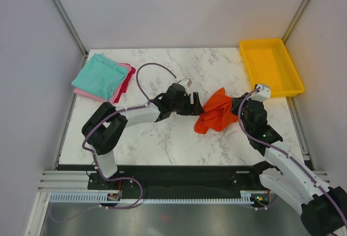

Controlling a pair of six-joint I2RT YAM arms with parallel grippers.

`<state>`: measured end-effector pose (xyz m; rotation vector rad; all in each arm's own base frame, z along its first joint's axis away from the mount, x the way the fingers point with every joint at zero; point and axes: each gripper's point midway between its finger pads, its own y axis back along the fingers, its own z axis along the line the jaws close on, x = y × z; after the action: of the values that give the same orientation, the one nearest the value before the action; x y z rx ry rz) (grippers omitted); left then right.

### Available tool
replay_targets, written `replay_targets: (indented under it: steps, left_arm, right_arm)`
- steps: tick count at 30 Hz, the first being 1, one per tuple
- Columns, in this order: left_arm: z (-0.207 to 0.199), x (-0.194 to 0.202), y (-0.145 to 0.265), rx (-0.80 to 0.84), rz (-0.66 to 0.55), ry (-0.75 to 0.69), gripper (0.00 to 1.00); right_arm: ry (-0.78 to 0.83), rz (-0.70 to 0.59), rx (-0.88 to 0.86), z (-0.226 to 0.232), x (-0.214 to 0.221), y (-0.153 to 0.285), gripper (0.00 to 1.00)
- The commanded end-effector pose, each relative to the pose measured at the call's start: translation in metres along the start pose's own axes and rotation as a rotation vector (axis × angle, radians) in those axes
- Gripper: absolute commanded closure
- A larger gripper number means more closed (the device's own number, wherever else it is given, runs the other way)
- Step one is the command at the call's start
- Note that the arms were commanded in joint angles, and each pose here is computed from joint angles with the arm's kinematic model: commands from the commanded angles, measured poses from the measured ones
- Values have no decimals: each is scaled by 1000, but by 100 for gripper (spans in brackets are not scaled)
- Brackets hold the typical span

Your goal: Fold and stack the t-shirts

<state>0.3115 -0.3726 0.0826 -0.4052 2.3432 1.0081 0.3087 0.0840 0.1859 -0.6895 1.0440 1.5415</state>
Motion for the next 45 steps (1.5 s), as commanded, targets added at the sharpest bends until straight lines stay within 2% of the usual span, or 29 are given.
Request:
replay_targets:
  steps: [1,5,10,13,16,17,19,20,24,25,26,28,31,32,34,35,36,38,39,42,45]
  left_arm:
    - [-23,-10,-2,65,-42,-56,17]
    - [-4,-4,-21,-33,15,-57,19]
    - [3,-4,-37,-64,44,-57,22]
    - [23,-6,-49,-140,68,-48,27]
    - [41,-21,-55,-160,66,-15,54]
    - [45,-25,-54,-163,61,-9,65]
    - [54,-35,-49,-173,43,-7,79]
    - [55,-37,-45,-175,37,-7,97]
    - [36,-59,-13,-146,-33,-28,98]
    - [21,-74,6,-121,-82,-37,98]
    - [22,-71,13,-125,-85,-37,98]
    - [14,-82,34,-121,-136,-51,98]
    - [-4,-101,83,-133,-257,-108,98]
    - [-18,-112,116,-123,-323,-126,98]
    - [-36,-121,151,-153,-424,-187,98]
    - [-52,-131,185,-130,-502,-204,98]
    - [-70,-125,204,-105,-529,-246,98]
    - [-75,-123,232,-119,-602,-262,98]
    - [-85,-124,259,-80,-655,-261,98]
    - [-85,-125,291,-72,-716,-237,98]
    - [-72,-129,294,-139,-742,-203,98]
  right_arm:
    - [-29,-46,-7,7,-15,-1,100]
    - [-32,-44,-6,6,-15,-1,100]
    - [-34,-50,-11,7,-16,1,100]
    - [-36,-51,-18,8,-17,2,100]
    - [-37,-54,-23,9,-18,3,100]
    - [-39,-57,-22,8,-18,3,100]
    - [-40,-59,-21,8,-19,3,100]
    - [-39,-61,-23,8,-19,4,100]
    - [-40,-65,-27,9,-21,5,100]
    - [-38,-67,-39,12,-22,6,100]
    - [-33,-66,-55,14,-23,6,100]
    - [-26,-64,-149,31,-25,11,100]
    - [-28,-78,-303,58,-33,24,100]
    - [-19,-93,-346,65,-38,29,100]
    - [-16,-147,-487,88,-59,55,100]
    - [-11,-174,-527,93,-67,65,100]
    - [-16,-241,-604,102,-85,88,100]
    - [-20,-296,-671,107,-96,109,100]
    - [-35,-351,-704,108,-108,125,100]
    - [-56,-397,-722,111,-123,136,100]
    - [-53,-325,-663,120,-123,109,100]
